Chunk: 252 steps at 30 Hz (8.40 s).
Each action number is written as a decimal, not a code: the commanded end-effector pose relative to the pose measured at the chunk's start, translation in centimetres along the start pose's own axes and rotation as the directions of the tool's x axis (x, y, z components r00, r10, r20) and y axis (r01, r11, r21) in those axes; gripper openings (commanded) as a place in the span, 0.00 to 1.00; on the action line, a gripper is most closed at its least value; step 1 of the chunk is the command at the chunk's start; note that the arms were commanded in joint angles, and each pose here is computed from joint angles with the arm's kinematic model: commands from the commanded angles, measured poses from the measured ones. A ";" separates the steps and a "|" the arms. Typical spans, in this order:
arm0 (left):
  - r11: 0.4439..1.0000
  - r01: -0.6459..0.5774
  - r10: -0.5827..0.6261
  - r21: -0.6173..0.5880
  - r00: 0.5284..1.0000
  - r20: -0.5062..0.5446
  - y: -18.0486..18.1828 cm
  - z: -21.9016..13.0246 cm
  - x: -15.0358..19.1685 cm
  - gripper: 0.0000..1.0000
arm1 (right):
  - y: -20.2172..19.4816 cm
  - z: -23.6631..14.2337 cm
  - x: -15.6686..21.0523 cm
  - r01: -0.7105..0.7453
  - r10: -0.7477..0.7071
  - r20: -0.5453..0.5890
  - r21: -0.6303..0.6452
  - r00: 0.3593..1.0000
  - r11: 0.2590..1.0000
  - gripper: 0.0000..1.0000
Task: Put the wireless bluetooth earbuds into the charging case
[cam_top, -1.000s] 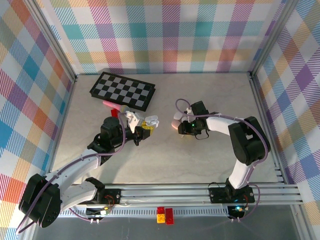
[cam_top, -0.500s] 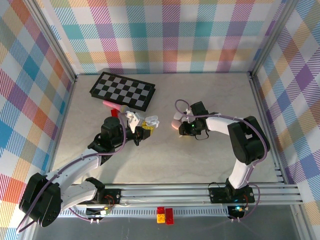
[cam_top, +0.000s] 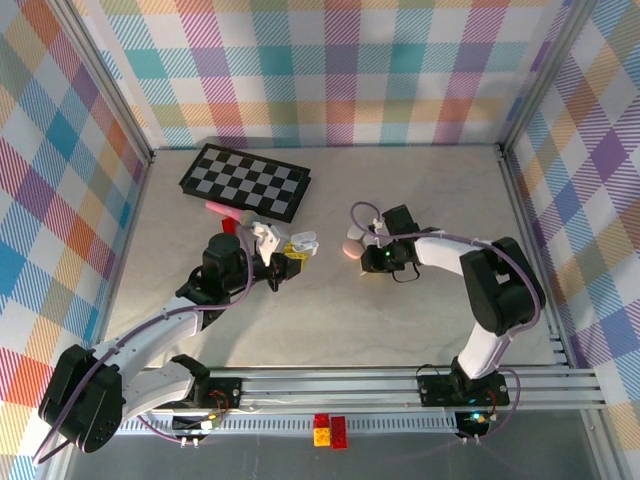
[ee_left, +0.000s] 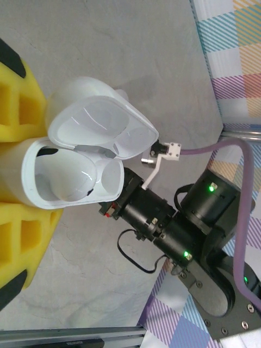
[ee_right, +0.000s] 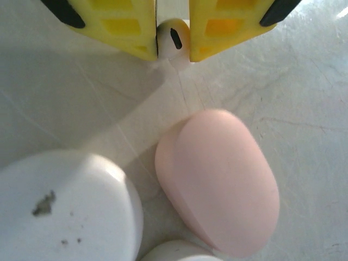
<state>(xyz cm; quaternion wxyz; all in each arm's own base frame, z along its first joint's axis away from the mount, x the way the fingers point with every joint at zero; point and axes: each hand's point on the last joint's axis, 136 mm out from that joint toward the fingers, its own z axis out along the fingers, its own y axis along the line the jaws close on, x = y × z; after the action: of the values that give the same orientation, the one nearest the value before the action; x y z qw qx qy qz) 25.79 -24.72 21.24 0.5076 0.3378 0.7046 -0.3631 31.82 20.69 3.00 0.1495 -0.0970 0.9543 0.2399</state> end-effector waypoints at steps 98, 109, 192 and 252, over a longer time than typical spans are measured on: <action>0.984 -0.085 0.085 0.156 0.996 0.006 -2.3 0.4 -2.4 0.02 | 21.3 -18.0 -2.0 0.725 -0.551 0.566 -0.126 0.613 0.677 0.55; 0.971 -0.120 0.109 0.206 0.992 0.067 -3.5 -0.2 -3.8 0.02 | 22.6 -17.7 -4.6 0.436 -0.192 0.437 -0.574 0.879 0.693 0.72; 0.975 -0.146 0.174 0.166 0.971 -0.162 -2.2 1.1 3.0 1.00 | 7.0 -3.9 3.3 -0.083 0.152 0.213 -0.301 0.965 0.950 0.13; 0.476 0.168 -0.205 -0.863 0.976 0.077 26.3 -10.5 11.5 1.00 | -15.7 -12.4 -7.4 -0.067 -0.262 0.708 0.400 0.656 0.914 0.99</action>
<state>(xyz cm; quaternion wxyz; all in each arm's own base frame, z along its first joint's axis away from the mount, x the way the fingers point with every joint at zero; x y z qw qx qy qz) 39.60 -0.32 7.36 0.5369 -0.0428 0.8424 0.0150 39.22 1.67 7.88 0.5413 -0.0015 0.8396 0.0456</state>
